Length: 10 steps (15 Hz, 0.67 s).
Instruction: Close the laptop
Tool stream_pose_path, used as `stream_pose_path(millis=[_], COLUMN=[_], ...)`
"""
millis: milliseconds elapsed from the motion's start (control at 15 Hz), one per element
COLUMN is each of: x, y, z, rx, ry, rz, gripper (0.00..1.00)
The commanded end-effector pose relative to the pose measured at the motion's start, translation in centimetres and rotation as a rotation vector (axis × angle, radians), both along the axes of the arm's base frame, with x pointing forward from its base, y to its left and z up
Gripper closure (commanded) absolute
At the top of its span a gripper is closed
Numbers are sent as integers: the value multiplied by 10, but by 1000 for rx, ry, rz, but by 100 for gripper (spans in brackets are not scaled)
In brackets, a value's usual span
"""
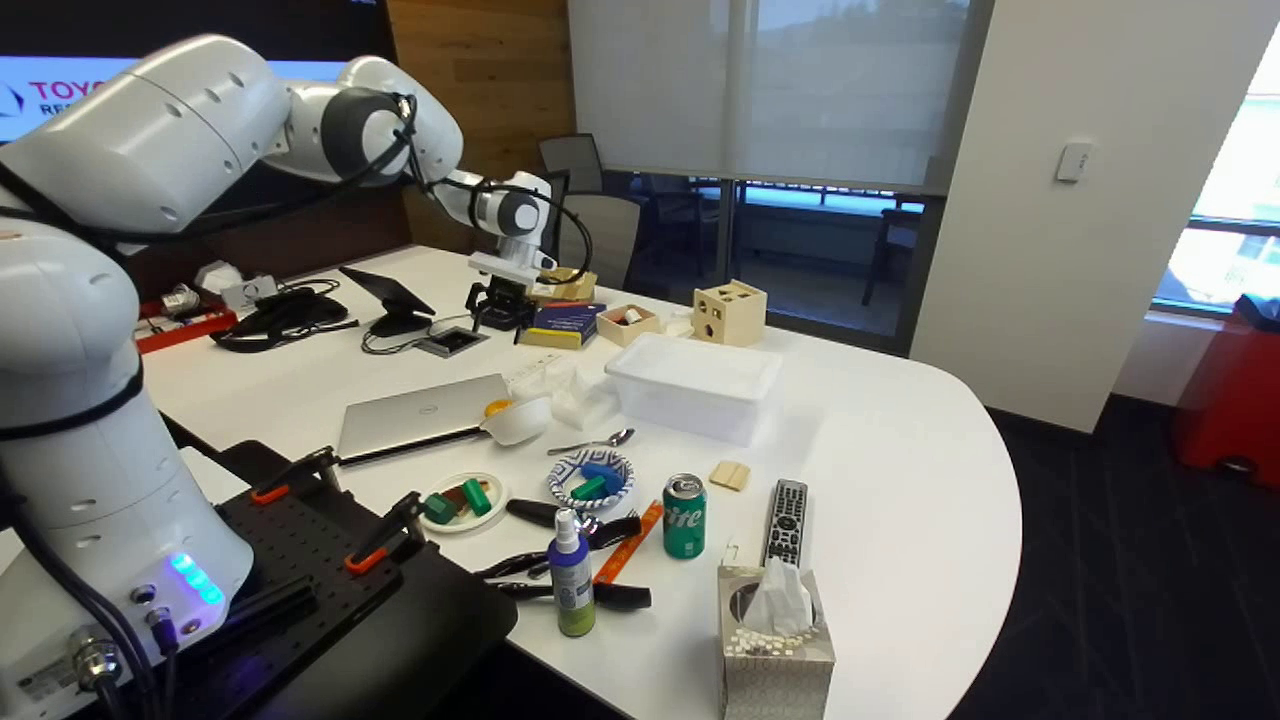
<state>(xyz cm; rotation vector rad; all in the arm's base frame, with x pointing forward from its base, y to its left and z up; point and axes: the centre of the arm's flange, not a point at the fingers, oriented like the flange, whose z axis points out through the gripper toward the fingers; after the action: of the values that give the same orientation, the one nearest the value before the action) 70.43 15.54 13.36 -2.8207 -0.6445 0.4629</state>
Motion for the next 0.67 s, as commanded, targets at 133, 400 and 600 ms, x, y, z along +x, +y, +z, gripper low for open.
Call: stream_pose_path(millis=[133,400,600], x=[-71,-105,-132], y=[6,3,-9], z=[94,143,175], rx=[-198,-253,-262], ry=[-12,-60,-88], rz=[-105,-182,-210], gripper=[0,0,0])
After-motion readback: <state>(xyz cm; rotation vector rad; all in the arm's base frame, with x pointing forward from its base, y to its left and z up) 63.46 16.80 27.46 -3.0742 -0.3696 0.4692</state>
